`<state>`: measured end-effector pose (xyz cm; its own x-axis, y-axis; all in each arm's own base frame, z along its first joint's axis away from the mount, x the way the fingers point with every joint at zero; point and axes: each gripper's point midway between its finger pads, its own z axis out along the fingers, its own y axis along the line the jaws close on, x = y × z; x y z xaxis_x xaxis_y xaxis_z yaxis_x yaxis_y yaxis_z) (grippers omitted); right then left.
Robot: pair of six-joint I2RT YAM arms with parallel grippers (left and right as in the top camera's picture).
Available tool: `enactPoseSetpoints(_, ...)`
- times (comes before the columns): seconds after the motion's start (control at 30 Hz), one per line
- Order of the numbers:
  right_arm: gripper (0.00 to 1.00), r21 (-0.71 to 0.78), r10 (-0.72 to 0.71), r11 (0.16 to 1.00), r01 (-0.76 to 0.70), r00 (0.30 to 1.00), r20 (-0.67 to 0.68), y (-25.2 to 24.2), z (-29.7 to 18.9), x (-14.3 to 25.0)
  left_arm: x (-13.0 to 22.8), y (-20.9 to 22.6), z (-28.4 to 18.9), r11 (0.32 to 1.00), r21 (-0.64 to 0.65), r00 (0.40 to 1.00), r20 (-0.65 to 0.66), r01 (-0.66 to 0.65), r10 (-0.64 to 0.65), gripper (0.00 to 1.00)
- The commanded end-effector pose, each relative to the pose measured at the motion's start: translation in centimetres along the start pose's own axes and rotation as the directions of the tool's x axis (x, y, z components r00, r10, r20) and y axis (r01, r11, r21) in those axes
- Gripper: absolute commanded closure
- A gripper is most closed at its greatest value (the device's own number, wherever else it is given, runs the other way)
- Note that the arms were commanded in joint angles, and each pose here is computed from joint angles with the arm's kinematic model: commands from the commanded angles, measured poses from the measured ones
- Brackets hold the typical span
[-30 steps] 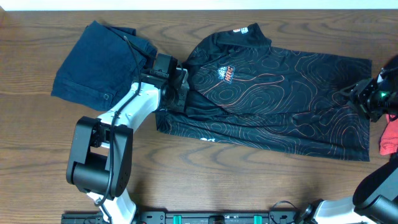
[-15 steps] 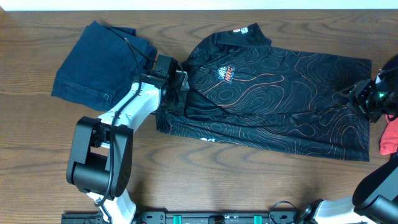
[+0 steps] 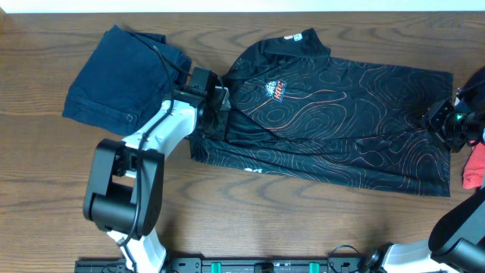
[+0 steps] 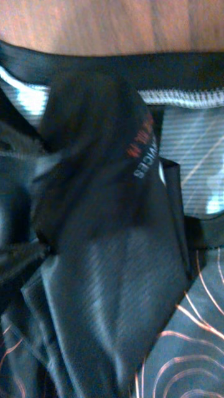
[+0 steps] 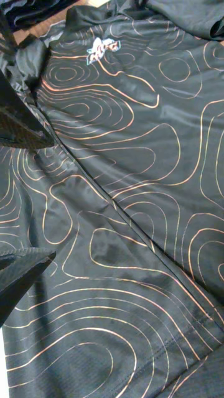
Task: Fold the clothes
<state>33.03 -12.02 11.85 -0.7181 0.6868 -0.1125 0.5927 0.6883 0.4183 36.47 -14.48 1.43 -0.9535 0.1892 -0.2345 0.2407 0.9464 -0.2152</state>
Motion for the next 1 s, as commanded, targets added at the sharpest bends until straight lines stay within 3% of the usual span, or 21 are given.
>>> enactPoseSetpoints(0.0, 0.50, 0.004, -0.027, 1.000, 0.027, 0.999, 0.021, 0.3, -0.6, -0.3, 0.2, 0.5, 1.2, 1.000, -0.018, 1.000, -0.019, -0.006, 0.005, 0.63)
enactPoseSetpoints(0.1, 0.50, 0.004, -0.025, 1.000, 0.025, 0.999, 0.021, 0.3, -0.6, -0.3, -0.3, 0.4, 1.2, 1.000, -0.016, 1.000, 0.000, -0.009, 0.009, 0.75)
enactPoseSetpoints(0.2, 0.50, 0.003, -0.023, 1.000, 0.023, 0.999, 0.022, 0.4, -0.6, -0.3, -0.8, 0.2, 0.7, 1.000, -0.010, 1.000, 0.014, -0.010, 0.011, 0.94)
enactPoseSetpoints(0.53, 0.50, 0.003, -0.025, 1.000, 0.025, 0.999, 0.026, 0.4, -0.6, -0.4, -5.5, -1.8, -5.6, 0.999, 0.014, 0.982, 0.184, -0.042, 0.039, 0.94)
enactPoseSetpoints(0.97, 0.50, 0.002, -0.025, 1.000, 0.025, 0.999, 0.026, 0.4, -0.6, -0.4, -6.4, -6.8, -3.4, 0.985, 0.046, 0.962, 0.229, -0.165, 0.150, 0.94)
